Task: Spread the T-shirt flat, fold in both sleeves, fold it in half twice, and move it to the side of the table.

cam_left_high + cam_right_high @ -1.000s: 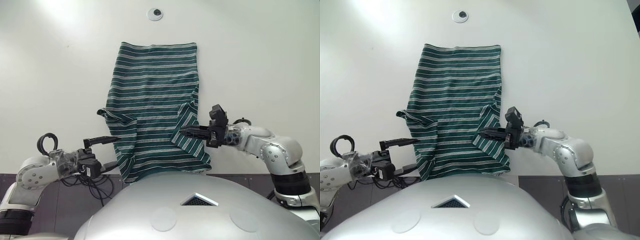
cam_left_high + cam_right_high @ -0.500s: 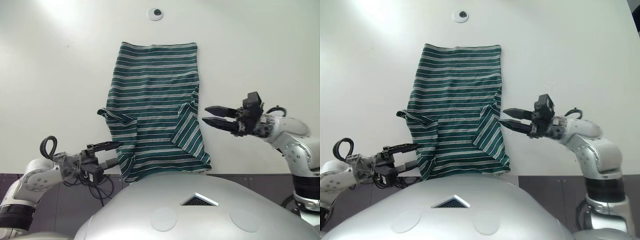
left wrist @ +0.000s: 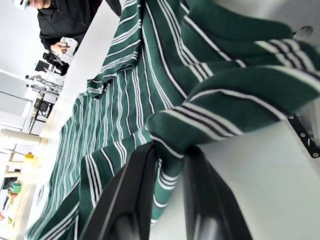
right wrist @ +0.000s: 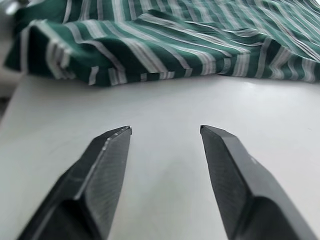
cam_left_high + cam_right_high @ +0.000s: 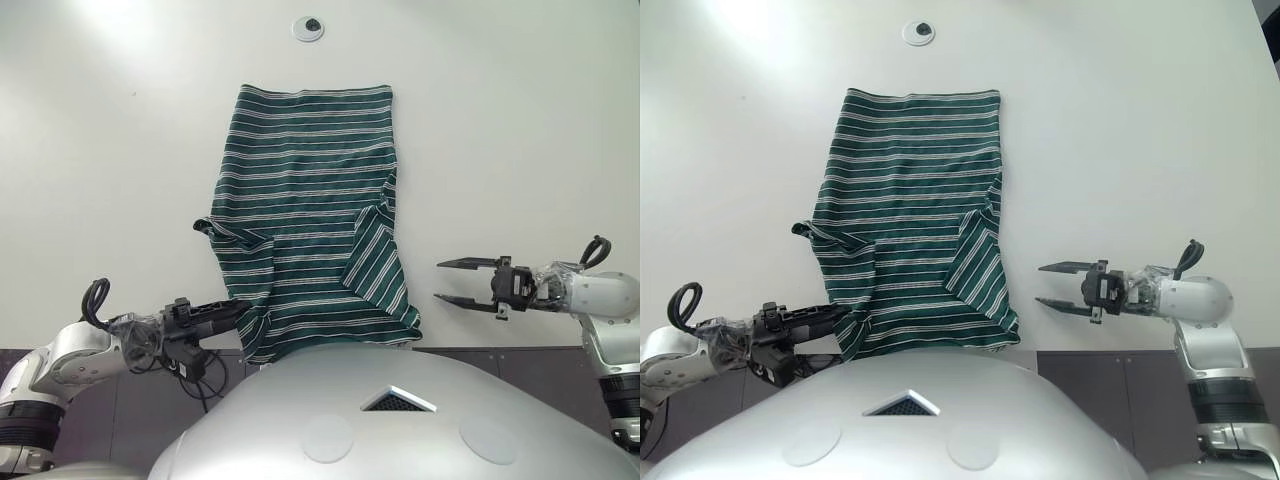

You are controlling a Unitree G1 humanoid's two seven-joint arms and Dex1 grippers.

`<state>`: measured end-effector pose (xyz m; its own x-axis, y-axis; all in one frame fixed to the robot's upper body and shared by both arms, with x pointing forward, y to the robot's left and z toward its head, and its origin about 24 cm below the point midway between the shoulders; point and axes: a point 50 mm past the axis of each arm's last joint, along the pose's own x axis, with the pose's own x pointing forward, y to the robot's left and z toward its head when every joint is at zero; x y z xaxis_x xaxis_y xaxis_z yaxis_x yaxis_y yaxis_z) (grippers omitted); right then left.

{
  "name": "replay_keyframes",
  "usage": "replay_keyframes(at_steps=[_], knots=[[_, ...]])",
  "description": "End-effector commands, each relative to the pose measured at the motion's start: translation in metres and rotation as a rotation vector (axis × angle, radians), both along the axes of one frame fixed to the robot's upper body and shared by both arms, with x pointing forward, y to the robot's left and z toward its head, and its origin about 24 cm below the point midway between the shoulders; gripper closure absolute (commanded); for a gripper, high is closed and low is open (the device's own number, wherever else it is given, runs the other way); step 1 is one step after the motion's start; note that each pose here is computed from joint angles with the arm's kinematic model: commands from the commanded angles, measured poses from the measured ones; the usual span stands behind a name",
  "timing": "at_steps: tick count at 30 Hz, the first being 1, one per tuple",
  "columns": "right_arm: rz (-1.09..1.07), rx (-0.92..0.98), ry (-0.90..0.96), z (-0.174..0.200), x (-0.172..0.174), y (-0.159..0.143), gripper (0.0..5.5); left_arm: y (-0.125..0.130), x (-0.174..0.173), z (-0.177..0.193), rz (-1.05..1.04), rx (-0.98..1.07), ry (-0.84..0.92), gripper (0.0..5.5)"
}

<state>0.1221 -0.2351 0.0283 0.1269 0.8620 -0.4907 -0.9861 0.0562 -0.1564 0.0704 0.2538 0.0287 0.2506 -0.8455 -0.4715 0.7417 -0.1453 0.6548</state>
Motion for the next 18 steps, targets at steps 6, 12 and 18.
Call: replay_keyframes(at_steps=[6,12,18], knots=[[0.215,-0.064,-0.032,-0.014,-0.035,0.017,2.70,0.002,-0.022,-0.028,-0.045,0.146,0.168,5.48],[0.247,0.028,-0.195,-0.011,-0.031,0.036,2.70,-0.002,-0.022,-0.029,-0.047,0.134,0.169,5.48],[0.249,0.083,-0.202,-0.009,-0.032,0.044,3.40,-0.005,-0.022,-0.031,-0.052,0.129,0.173,5.50]])
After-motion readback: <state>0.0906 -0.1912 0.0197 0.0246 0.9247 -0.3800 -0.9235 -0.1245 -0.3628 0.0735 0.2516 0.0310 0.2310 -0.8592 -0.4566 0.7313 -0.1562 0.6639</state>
